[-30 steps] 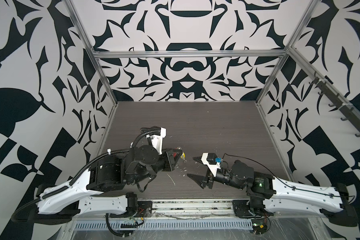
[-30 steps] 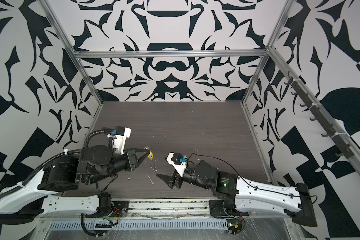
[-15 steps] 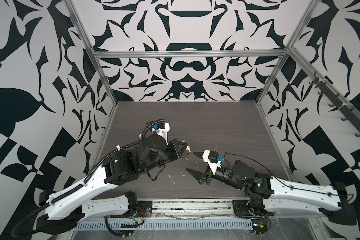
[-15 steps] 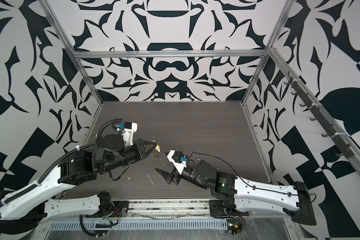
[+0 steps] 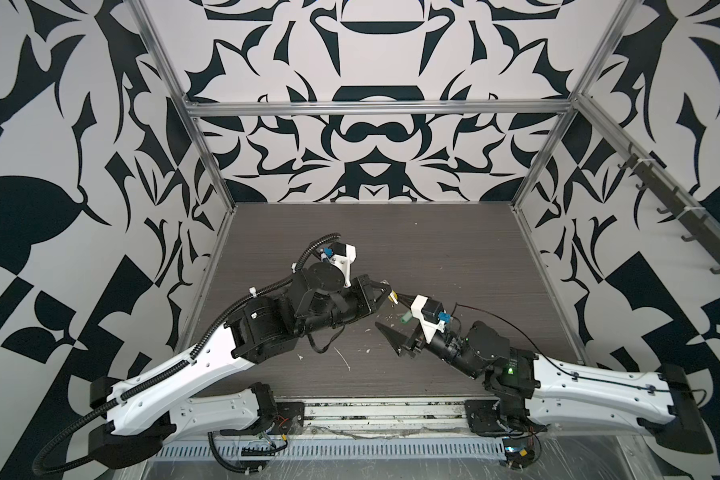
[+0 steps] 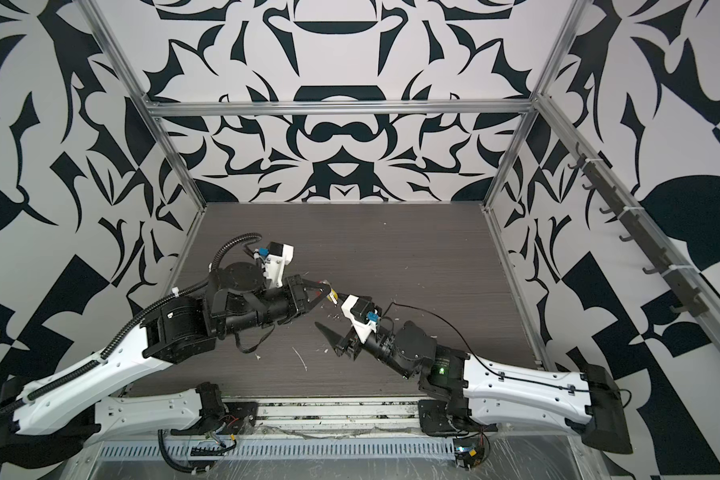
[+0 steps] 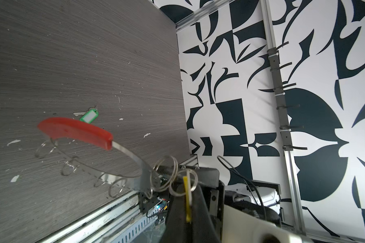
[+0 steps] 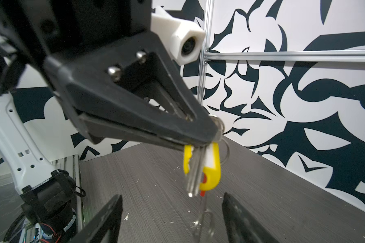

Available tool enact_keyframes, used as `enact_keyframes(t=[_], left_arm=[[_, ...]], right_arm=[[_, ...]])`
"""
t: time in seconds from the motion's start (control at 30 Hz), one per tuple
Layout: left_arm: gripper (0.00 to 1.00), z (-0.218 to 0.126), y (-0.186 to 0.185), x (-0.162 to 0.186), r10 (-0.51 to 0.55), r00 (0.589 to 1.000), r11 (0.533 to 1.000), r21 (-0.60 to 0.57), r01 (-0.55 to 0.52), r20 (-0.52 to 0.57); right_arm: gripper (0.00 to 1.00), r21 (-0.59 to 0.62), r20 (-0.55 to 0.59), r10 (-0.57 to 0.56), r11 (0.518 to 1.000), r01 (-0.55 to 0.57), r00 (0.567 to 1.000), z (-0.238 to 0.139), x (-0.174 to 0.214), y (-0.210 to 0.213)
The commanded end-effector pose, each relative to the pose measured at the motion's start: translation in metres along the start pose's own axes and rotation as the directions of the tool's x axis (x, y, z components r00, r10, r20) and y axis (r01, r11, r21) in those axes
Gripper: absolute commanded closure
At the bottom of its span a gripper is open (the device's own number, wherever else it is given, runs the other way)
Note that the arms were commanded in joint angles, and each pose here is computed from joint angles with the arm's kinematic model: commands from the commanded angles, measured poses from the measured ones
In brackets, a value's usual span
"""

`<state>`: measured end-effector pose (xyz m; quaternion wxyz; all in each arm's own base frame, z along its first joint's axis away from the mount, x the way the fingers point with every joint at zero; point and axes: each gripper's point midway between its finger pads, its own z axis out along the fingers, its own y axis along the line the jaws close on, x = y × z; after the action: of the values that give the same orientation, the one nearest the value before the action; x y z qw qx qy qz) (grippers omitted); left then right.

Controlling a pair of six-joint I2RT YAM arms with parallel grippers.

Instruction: Remove the keys from the keyring

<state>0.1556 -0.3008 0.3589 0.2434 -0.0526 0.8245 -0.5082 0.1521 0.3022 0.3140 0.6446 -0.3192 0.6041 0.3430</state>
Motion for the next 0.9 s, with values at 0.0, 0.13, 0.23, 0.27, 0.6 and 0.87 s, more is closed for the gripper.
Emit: enact_keyframes(t=[0.0,0.13,0.23,0.27,0.6,0.87], left_arm=[[1.0,-0.001,-0.011,-0.003,-0.029,1.0,0.998,0.056,0.029,0.004],[1.0,0.0,-0.012,-0.001,-0.043,0.999,0.997,0.067,0.043,-0.003],[1.0,0.002,-0.012,0.001,-0.049,0.999,0.996,0.071,0.05,-0.015],[1.0,0.003,-0.012,0.002,-0.052,0.998,0.996,0.072,0.053,-0.018],[1.0,0.006,-0.011,0.005,-0.081,0.996,0.993,0.081,0.083,-0.034],[1.0,0.007,-0.012,0.006,-0.094,0.995,0.991,0.092,0.097,-0.041]], right_arm=[[0.23,0.0,0.094,0.03,1.0,-0.03,0.995,-0.001,-0.023,-0.009],[0.26,-0.016,0.088,0.056,0.998,-0.055,0.995,0.004,-0.019,-0.017],[0.29,-0.007,0.092,0.068,0.998,-0.068,0.993,0.007,-0.018,-0.024],[0.3,-0.006,0.094,0.068,0.998,-0.068,0.993,0.008,-0.017,-0.025],[0.37,-0.01,0.109,0.078,0.997,-0.078,0.991,0.011,-0.02,-0.031],[0.42,-0.012,0.111,0.08,0.997,-0.079,0.991,0.012,-0.021,-0.034]])
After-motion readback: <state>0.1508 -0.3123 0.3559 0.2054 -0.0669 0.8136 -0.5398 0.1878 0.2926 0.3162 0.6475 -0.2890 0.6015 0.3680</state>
